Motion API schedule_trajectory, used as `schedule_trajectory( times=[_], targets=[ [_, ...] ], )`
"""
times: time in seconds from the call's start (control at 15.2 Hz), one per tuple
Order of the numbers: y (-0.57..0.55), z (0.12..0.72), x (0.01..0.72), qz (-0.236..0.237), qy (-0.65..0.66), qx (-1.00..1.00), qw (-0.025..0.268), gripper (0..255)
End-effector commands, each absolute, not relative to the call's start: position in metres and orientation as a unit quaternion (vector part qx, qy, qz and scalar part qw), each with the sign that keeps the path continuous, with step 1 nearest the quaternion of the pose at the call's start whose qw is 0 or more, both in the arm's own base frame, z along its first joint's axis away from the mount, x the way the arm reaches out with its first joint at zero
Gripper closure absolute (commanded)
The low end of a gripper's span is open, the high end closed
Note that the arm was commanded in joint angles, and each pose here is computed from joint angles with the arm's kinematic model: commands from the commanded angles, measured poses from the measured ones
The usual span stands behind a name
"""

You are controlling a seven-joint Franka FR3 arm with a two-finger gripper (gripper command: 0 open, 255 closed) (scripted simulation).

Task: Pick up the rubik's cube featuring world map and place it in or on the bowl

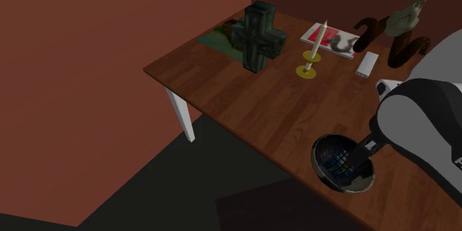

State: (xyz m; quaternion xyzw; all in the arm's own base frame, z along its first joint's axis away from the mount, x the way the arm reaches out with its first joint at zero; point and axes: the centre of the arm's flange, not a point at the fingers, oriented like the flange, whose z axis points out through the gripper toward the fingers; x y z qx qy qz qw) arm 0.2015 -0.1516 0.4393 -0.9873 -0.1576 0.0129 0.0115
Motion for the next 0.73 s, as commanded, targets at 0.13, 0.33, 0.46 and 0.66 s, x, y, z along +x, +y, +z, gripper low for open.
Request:
schedule_trajectory(
  times=[0.13, 0.33, 0.46, 0.66],
  targets=[
    [-0.152, 0.483, 0.204, 0.013, -0.158, -0.987, 0.012, 0],
    [-0.152, 0.483, 0.204, 0.013, -0.158, -0.987, 0.012, 0],
    [-0.152, 0.483, 0.204, 0.013, -0.158, -0.987, 0.012, 0],
    [-0.152, 0.483, 0.204, 0.013, -0.158, -0.987, 0.012, 0]
  ],
)
